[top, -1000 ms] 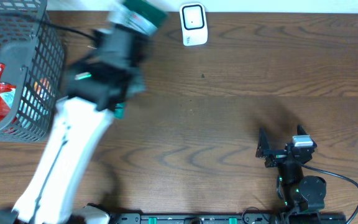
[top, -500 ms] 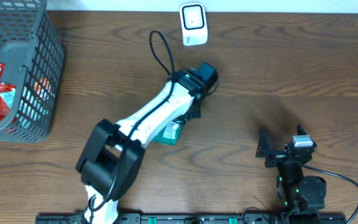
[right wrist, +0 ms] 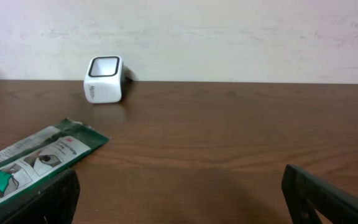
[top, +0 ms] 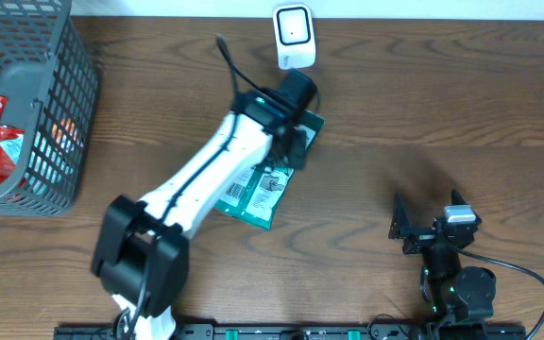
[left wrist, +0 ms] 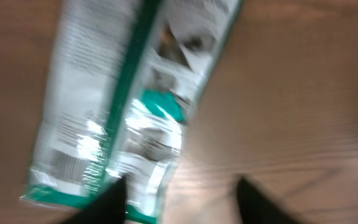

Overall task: Scan the item barcode
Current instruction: 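Lift the green package out and lower it onto the table centre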

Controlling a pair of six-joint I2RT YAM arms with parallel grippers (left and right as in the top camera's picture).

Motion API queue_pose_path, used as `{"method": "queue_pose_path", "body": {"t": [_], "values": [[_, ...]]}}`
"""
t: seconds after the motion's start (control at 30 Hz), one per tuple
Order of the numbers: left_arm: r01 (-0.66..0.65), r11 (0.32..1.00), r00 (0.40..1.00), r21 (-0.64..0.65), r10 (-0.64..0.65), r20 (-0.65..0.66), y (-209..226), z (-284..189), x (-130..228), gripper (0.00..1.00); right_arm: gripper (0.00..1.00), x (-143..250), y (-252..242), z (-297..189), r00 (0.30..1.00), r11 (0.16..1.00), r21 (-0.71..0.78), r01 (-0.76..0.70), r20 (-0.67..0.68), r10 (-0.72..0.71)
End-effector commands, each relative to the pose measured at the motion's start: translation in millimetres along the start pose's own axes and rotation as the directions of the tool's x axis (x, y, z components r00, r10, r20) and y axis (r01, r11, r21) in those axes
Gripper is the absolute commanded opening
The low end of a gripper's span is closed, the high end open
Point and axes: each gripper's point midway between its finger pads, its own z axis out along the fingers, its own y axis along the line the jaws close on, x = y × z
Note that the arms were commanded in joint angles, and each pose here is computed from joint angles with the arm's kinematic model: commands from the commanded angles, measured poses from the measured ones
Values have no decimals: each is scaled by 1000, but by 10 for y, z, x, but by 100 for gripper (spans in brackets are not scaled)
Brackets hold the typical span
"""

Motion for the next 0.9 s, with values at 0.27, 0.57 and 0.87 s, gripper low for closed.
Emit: {"method": "queue_pose_path", "body": {"t": [0.27,0.57,0.87], "values": [[-30,975,999,-219,37,24,1085,259,-249,7,99,4,-20,-2,1000,1000,8,14,0,-14],[-66,987,997,-149,69,20,1073,717,-294,8,99,4,-20,-2,1000,1000,8,14,0,-14],[-57,992,994,-115,47,-96,1060,1100,-72,7,99,4,-20,-2,1000,1000,8,14,0,-14]]}}
